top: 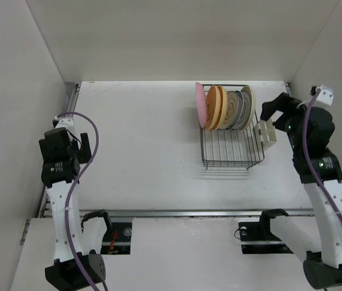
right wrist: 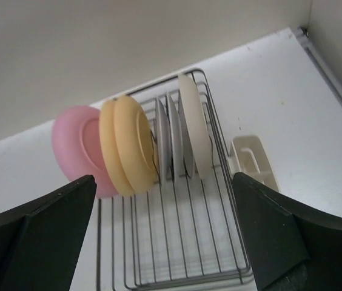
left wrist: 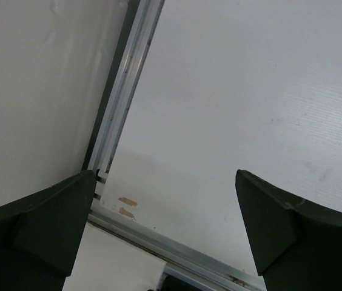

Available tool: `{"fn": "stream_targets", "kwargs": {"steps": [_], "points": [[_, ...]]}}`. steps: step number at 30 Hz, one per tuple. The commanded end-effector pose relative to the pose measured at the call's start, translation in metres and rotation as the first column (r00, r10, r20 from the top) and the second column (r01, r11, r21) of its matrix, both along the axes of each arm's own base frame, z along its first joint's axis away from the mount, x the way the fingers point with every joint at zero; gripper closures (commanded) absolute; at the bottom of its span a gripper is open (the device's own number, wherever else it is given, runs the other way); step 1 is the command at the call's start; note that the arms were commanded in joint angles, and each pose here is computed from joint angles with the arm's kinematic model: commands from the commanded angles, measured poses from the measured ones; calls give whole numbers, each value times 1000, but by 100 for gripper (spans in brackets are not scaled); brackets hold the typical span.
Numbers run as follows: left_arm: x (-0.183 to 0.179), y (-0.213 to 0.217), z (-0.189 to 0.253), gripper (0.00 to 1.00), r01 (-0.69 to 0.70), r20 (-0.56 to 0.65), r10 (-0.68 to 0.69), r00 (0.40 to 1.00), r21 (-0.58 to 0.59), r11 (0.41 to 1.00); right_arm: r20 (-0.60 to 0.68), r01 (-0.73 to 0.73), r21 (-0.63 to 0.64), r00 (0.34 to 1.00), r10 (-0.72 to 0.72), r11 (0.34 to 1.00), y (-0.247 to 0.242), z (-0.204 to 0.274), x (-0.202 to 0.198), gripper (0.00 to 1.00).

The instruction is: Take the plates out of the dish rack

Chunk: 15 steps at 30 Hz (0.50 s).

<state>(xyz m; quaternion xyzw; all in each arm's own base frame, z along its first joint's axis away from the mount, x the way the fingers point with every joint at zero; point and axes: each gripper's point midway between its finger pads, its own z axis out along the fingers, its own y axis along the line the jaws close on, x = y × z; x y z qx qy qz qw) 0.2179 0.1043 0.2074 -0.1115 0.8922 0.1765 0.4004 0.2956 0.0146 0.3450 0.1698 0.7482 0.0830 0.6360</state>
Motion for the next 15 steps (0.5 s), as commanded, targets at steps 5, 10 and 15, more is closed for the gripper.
{"fn": "stream_targets", "kwargs": {"steps": [5,10,15], "points": [[28,-27,27,0,301,-9,-301,953,48,952,-16,-75,9,997,75,997,21,71,50,0],[64,-36,52,0,371,-21,-372,928,-18,928,-157,-41,-33,987,36,999,21,41,121,0],[102,-36,69,0,369,-4,-370,929,-79,926,-265,-47,-66,964,28,997,25,-7,167,19]]}}
